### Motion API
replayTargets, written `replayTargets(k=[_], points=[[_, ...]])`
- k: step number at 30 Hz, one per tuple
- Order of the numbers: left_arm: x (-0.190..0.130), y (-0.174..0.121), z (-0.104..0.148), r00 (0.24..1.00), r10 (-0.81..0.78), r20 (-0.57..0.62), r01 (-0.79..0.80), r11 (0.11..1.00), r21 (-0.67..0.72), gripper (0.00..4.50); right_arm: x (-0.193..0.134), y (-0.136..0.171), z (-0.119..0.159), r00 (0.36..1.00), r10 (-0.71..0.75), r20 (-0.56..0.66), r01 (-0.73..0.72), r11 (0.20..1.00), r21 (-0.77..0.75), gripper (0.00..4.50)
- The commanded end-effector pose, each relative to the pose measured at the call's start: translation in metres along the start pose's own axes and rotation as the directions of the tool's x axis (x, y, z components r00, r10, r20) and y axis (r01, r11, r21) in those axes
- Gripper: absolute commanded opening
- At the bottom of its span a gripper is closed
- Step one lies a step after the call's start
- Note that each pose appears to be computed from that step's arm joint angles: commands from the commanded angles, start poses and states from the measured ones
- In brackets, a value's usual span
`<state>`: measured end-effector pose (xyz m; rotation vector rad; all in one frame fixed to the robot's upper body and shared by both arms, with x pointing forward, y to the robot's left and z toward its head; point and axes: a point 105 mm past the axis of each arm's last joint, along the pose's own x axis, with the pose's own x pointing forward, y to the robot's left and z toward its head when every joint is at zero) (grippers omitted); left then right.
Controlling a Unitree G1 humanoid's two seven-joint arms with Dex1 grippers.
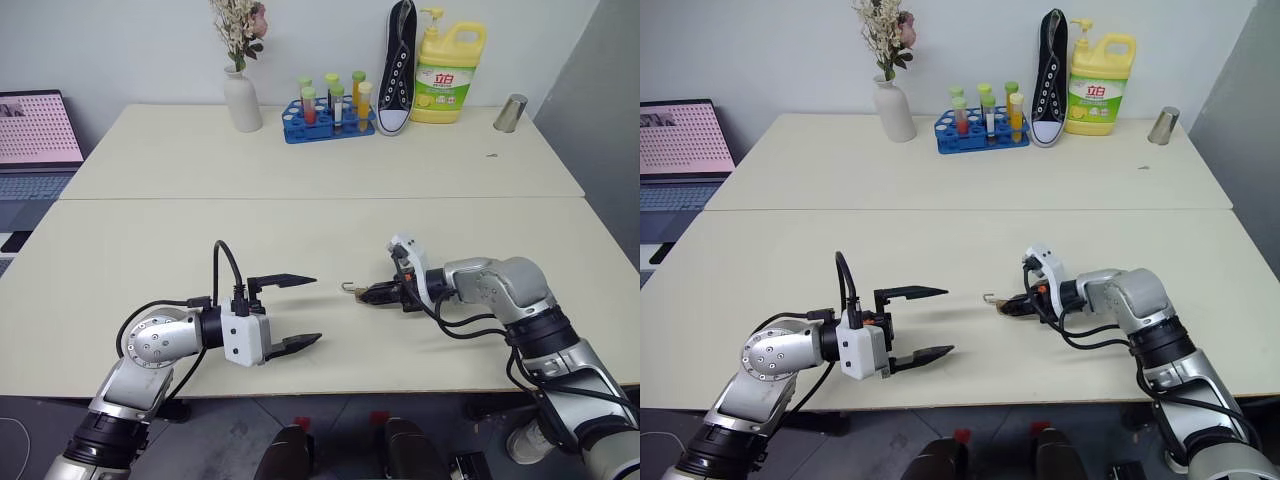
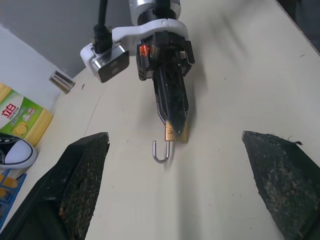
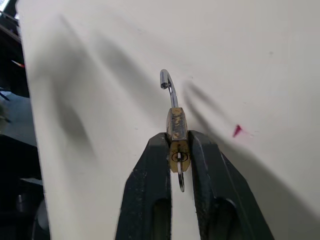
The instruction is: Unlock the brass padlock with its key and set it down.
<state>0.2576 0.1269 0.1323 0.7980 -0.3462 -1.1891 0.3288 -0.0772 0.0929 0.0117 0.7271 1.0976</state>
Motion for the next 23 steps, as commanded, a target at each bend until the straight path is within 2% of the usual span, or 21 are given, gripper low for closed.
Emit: replayTargets(k=[1,4,7,8,10,16,23], points=[[0.0,0.009,0.005,0.998,0.053,0.015,-0.05,0.989,-0.142,4.5,-0.017,-0.004,0.014,0.998,-0.048,0.028,0.052,0.988,-0.148,2.18],[0.0,0.009,-0.003,0.998,0.062,-0.033,-0.069,0.952,-0.297,4.5,-0.027,0.002,0.015,0.997,-0.059,0.046,0.068,0.971,-0.231,3.26],[-0.004,0.006,-0.012,0.993,0.026,-0.111,-0.063,0.937,-0.344,4.5,-0.043,0.013,0.014,0.992,-0.107,0.072,0.126,0.911,-0.393,4.3],[-0.005,0.008,-0.012,0.992,0.031,-0.121,-0.071,0.938,-0.34,4.5,-0.047,0.017,0.014,0.991,-0.108,0.081,0.132,0.902,-0.411,4.46],[-0.007,0.007,-0.016,0.986,-0.009,-0.165,-0.047,0.941,-0.336,4.5,-0.059,0.032,0.009,0.991,-0.099,0.091,0.131,0.864,-0.487,4.46],[-0.013,0.012,-0.017,0.982,-0.044,-0.185,-0.023,0.939,-0.344,4.5,-0.078,0.049,-0.005,0.988,-0.122,0.09,0.151,0.821,-0.55,4.46],[-0.019,0.01,-0.017,0.981,-0.108,-0.161,0.042,0.929,-0.366,4.5,-0.087,0.045,-0.011,0.974,-0.194,0.115,0.225,0.803,-0.552,4.46]])
